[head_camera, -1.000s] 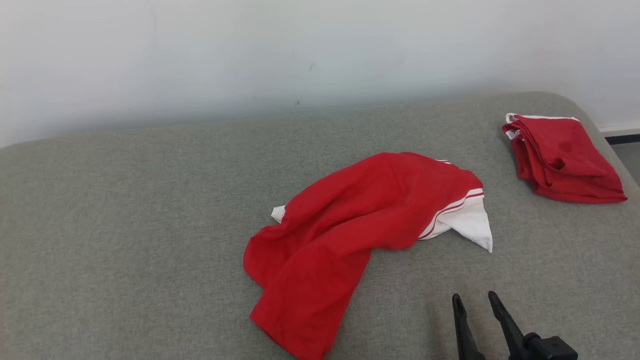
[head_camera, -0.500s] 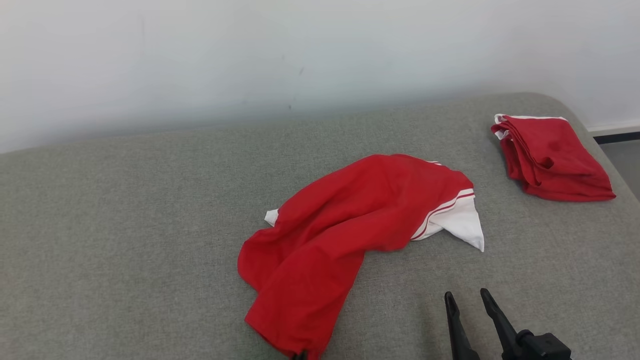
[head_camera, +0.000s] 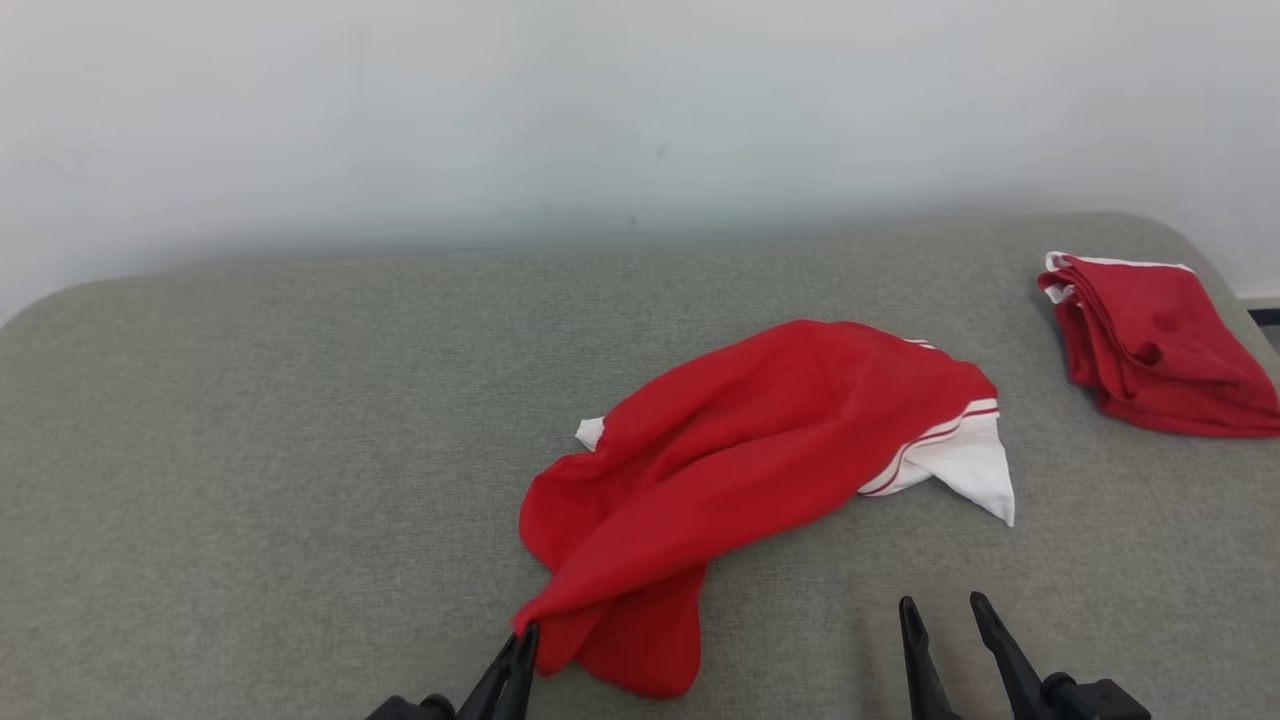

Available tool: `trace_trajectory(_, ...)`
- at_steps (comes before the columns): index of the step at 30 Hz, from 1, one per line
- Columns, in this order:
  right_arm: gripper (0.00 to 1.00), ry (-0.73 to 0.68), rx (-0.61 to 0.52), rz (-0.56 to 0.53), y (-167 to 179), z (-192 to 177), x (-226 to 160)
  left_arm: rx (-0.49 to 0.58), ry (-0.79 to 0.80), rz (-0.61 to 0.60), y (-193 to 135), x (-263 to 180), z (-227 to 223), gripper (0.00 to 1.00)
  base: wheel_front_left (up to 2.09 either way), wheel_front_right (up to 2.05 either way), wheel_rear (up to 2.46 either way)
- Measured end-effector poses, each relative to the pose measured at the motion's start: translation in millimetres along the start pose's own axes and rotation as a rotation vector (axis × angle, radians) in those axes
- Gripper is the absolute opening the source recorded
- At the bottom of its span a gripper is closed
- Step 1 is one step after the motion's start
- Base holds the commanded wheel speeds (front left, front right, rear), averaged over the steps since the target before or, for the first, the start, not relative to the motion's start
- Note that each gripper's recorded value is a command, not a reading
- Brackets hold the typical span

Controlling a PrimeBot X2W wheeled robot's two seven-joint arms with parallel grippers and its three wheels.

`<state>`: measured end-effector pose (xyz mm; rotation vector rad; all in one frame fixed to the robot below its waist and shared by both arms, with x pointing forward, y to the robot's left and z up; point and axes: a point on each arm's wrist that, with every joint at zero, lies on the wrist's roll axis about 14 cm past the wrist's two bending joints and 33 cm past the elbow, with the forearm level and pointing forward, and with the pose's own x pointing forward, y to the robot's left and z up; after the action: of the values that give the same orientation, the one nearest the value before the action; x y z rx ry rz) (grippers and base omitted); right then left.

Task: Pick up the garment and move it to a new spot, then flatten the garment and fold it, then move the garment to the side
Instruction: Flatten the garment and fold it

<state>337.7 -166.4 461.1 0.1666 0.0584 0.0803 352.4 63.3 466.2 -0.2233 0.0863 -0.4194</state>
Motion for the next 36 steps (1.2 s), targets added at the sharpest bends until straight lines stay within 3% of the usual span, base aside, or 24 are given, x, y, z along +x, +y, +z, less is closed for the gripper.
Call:
trace_trajectory(6,1.0,0.004,0.003,0.029,8.9,-1.2,3.6,0.04,0.009,0.037,18.1,-23.7,-0.9,0.0,0.0,0.0,0.0)
trace_trajectory(10,1.0,0.005,0.007,0.037,11.5,-1.7,4.1,0.056,0.111,0.083,37.0,-53.3,-29.7,0.0,0.0,0.0,0.0)
trace_trajectory(16,1.0,0.009,0.006,0.01,2.3,-2.7,3.6,0.036,0.141,0.209,70.9,-78.1,-38.1,0.0,0.0,0.0,0.0)
trace_trajectory(21,1.0,0.055,-0.017,-0.011,-6.4,-16.1,-0.5,-0.002,0.138,0.234,68.3,-78.0,-42.8,0.0,0.0,0.0,0.0)
trace_trajectory(22,1.0,0.065,-0.023,-0.013,-8.0,-18.9,-1.0,-0.001,0.131,0.237,68.1,-75.9,-41.1,0.77,0.0,0.0,0.0)
trace_trajectory(23,1.0,0.068,-0.023,-0.017,-9.5,-19.7,-0.9,-0.009,0.118,0.242,67.9,-72.8,-38.3,1.0,0.0,0.0,0.0)
trace_trajectory(36,1.0,0.132,-0.113,-0.022,-32.5,-31.1,10.8,-0.001,-0.012,0.374,91.1,-78.3,-4.1,1.0,0.0,0.0,0.0)
